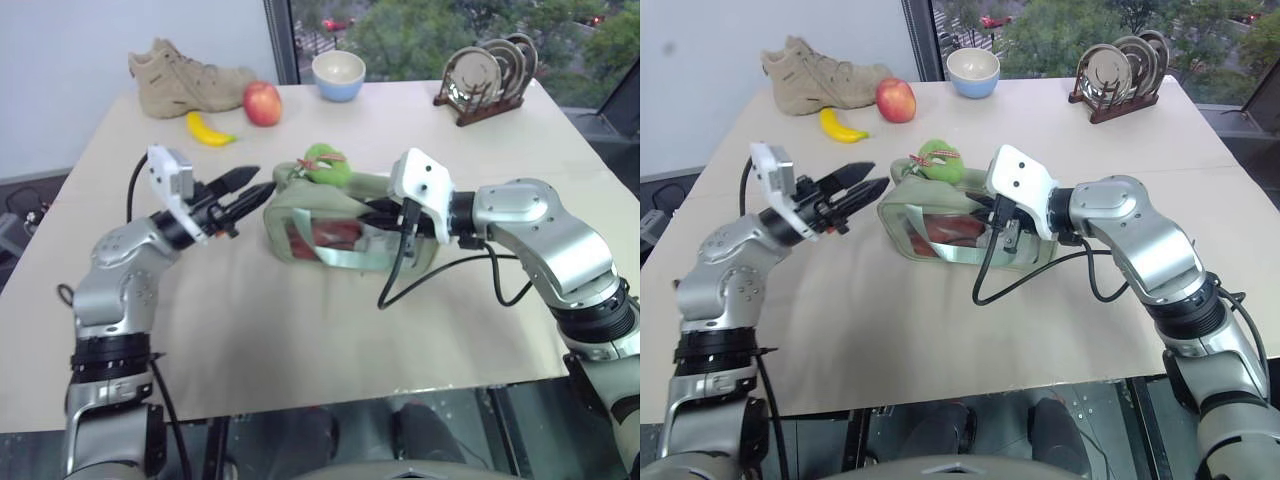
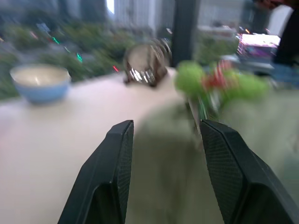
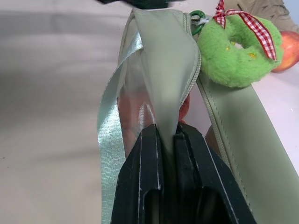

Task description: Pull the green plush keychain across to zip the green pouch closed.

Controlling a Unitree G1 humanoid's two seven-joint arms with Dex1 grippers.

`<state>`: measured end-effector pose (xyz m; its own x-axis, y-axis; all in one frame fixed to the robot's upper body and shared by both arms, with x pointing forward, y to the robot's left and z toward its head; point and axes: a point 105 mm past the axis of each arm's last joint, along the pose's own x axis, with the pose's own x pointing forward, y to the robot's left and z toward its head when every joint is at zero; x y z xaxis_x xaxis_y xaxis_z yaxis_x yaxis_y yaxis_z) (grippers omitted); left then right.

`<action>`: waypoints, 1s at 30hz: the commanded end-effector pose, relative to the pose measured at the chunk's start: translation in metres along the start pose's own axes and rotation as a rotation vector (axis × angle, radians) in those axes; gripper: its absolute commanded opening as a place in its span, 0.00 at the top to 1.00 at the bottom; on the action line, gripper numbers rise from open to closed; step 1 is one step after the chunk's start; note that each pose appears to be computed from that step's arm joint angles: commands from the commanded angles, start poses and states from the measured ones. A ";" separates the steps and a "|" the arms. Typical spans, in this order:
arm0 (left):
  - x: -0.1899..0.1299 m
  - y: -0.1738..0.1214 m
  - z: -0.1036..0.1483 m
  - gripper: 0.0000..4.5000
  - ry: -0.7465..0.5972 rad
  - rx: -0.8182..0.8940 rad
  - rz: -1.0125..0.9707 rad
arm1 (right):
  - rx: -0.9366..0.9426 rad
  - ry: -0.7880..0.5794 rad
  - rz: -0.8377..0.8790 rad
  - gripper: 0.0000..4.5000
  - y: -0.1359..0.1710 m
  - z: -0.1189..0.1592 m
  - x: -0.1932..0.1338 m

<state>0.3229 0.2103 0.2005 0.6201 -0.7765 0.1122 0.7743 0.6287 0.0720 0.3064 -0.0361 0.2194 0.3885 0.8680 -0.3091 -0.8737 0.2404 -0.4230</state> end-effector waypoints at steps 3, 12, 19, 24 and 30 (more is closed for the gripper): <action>-0.003 -0.015 -0.010 0.48 0.064 0.048 -0.096 | -0.036 -0.028 -0.006 1.00 0.001 0.010 -0.004; -0.014 -0.012 -0.014 0.48 0.043 -0.021 -0.108 | -0.041 -0.017 -0.009 1.00 0.000 0.009 -0.007; -0.020 -0.007 -0.008 0.48 0.059 -0.043 -0.131 | -0.045 -0.011 -0.009 1.00 0.000 0.008 -0.008; -0.021 -0.011 -0.007 0.48 0.051 -0.075 -0.160 | -0.047 -0.009 -0.009 1.00 0.000 0.008 -0.009; -0.030 -0.010 -0.002 0.48 0.080 -0.086 -0.217 | -0.050 -0.002 -0.009 1.00 -0.001 0.007 -0.011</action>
<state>0.3006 0.2248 0.1820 0.4648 -0.8854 0.0001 0.8849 0.4645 -0.0330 0.3055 -0.0417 0.2196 0.3949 0.8582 -0.3280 -0.8694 0.2336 -0.4355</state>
